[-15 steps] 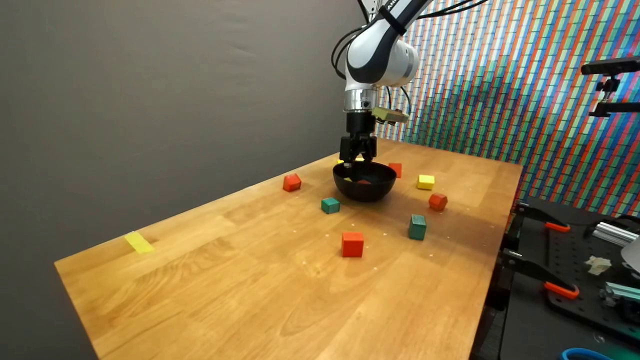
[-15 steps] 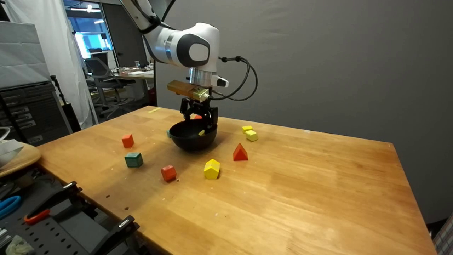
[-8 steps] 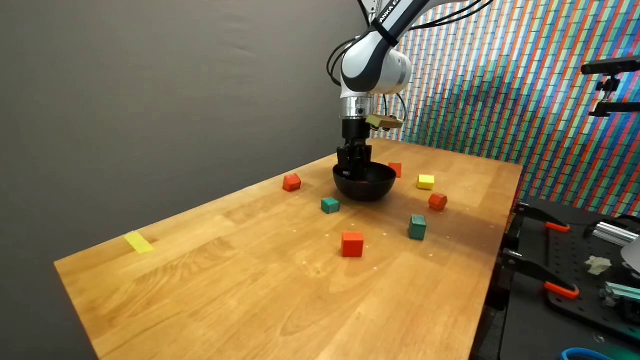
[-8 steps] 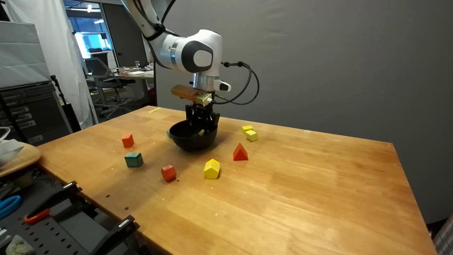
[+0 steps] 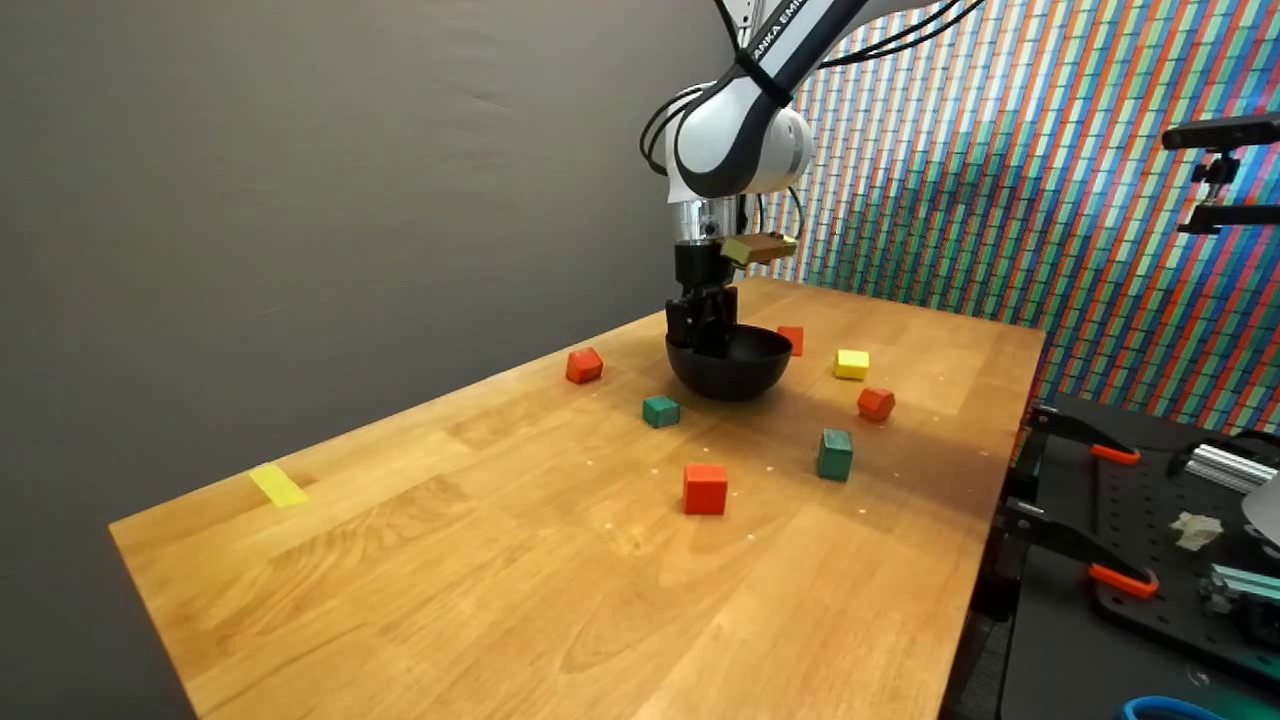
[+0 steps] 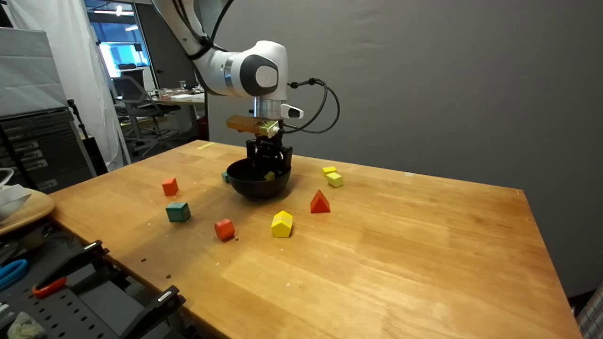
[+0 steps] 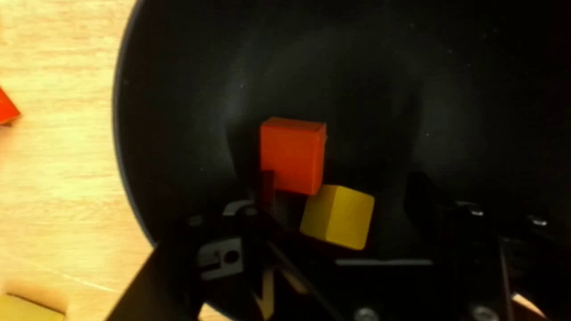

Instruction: Remove the blocks from the bowl

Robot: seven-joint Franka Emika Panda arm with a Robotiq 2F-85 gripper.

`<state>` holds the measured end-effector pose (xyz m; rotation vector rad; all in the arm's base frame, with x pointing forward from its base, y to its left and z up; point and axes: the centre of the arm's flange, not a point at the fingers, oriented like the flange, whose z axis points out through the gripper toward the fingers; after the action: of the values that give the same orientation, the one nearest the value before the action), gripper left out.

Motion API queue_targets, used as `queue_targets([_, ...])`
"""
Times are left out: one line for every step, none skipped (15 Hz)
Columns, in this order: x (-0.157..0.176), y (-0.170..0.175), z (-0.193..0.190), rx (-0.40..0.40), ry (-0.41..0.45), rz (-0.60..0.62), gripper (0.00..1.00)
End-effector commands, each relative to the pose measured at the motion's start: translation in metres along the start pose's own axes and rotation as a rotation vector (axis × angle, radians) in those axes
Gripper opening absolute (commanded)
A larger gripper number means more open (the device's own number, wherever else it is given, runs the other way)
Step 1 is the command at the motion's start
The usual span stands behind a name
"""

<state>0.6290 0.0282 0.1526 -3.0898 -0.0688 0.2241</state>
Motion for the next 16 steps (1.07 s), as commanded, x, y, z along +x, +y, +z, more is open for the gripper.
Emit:
queue_targets([0.011, -0.007, 0.008, -0.104, 0.041, 0.0, 0.48])
queue_targets([0.012, -0.009, 0.009, -0.124, 0.047, -0.004, 0.4])
queue_targets([0.012, -0.01, 0.01, -0.142, 0.057, -0.007, 0.32])
queue_targets([0.012, -0.011, 0.01, -0.157, 0.063, -0.007, 0.23])
queue_targets([0.012, -0.013, 0.011, -0.169, 0.067, -0.009, 0.16])
queue_targets([0.011, -0.014, 0.011, -0.183, 0.075, -0.01, 0.09])
queue_targets([0.011, -0.015, 0.011, -0.186, 0.078, -0.01, 0.09])
queue_targets([0.01, -0.017, 0.01, -0.193, 0.086, -0.012, 0.11])
queue_targets([0.009, -0.018, 0.009, -0.2, 0.092, -0.011, 0.13])
queue_targets([0.006, -0.018, 0.003, -0.207, 0.095, -0.013, 0.13])
queue_targets([0.001, -0.017, -0.006, -0.208, 0.095, -0.012, 0.13])
queue_targets([-0.005, -0.017, -0.016, -0.207, 0.093, -0.019, 0.13])
queue_targets([-0.013, -0.017, -0.027, -0.204, 0.097, -0.028, 0.13])
queue_targets([-0.021, -0.018, -0.039, -0.21, 0.105, -0.034, 0.13])
queue_targets([-0.03, -0.019, -0.051, -0.212, 0.11, -0.04, 0.13])
queue_targets([-0.04, -0.021, -0.063, -0.225, 0.125, -0.052, 0.13])
